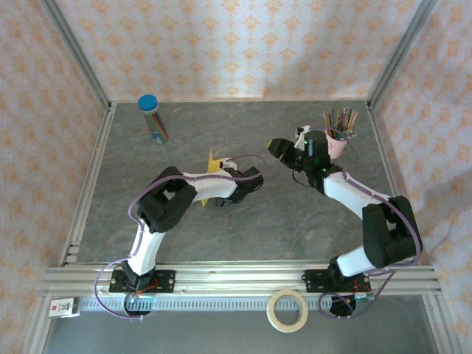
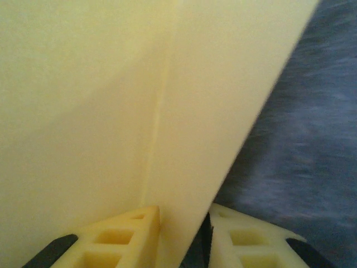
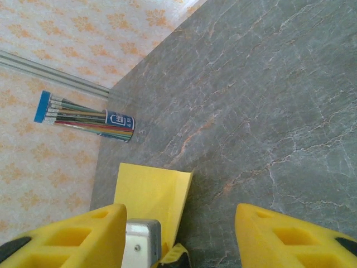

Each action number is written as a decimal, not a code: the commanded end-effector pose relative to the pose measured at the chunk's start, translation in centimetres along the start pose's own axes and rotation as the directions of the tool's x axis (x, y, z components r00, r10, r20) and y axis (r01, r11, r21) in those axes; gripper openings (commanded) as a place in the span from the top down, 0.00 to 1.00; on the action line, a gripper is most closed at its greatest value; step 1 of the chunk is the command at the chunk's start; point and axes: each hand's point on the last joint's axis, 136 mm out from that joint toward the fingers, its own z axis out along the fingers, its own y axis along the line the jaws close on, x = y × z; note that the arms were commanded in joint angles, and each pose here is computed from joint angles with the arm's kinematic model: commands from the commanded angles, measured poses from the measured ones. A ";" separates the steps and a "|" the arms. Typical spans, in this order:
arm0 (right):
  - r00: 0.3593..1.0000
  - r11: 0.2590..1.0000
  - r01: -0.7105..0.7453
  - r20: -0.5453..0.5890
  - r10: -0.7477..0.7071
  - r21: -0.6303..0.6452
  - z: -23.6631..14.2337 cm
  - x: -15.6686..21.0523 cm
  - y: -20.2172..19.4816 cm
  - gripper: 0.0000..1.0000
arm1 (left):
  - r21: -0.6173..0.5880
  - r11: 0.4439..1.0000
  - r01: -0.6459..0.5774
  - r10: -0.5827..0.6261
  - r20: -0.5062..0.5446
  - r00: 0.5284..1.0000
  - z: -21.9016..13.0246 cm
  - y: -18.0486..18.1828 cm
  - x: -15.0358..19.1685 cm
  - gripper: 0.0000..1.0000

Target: Fold a paper plane with a square sheet of paper (pick it up from the middle)

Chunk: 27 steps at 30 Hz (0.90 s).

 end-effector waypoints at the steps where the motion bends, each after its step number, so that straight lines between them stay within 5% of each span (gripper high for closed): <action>1: 1.000 1.000 -0.007 0.025 0.008 -0.009 -0.1 -0.4 -0.2 0.47 | 0.112 0.991 0.067 -0.071 0.026 0.997 -2.2 -3.3 -0.8 0.66; 9: 0.996 0.999 -0.035 0.083 0.033 0.024 -0.7 -1.0 -0.9 0.47 | 0.123 0.988 0.090 -0.097 0.050 0.994 -3.9 -4.1 -1.1 0.56; 16: 0.984 0.995 -0.085 0.164 0.077 0.046 -2.0 -2.3 -1.9 0.47 | 0.249 0.957 0.146 -0.154 0.015 0.988 -6.3 -5.6 -1.3 0.50; 23: 0.980 0.993 -0.105 0.177 0.093 0.061 -2.2 -2.4 -2.7 0.46 | 0.516 0.815 0.262 -0.250 -0.094 0.964 -10.0 -7.5 -1.2 0.50; 27: 0.981 0.992 -0.112 0.166 0.100 0.063 -1.9 -2.2 -2.9 0.46 | 0.557 0.781 0.282 -0.278 -0.093 0.956 -11.1 -6.6 -1.5 0.49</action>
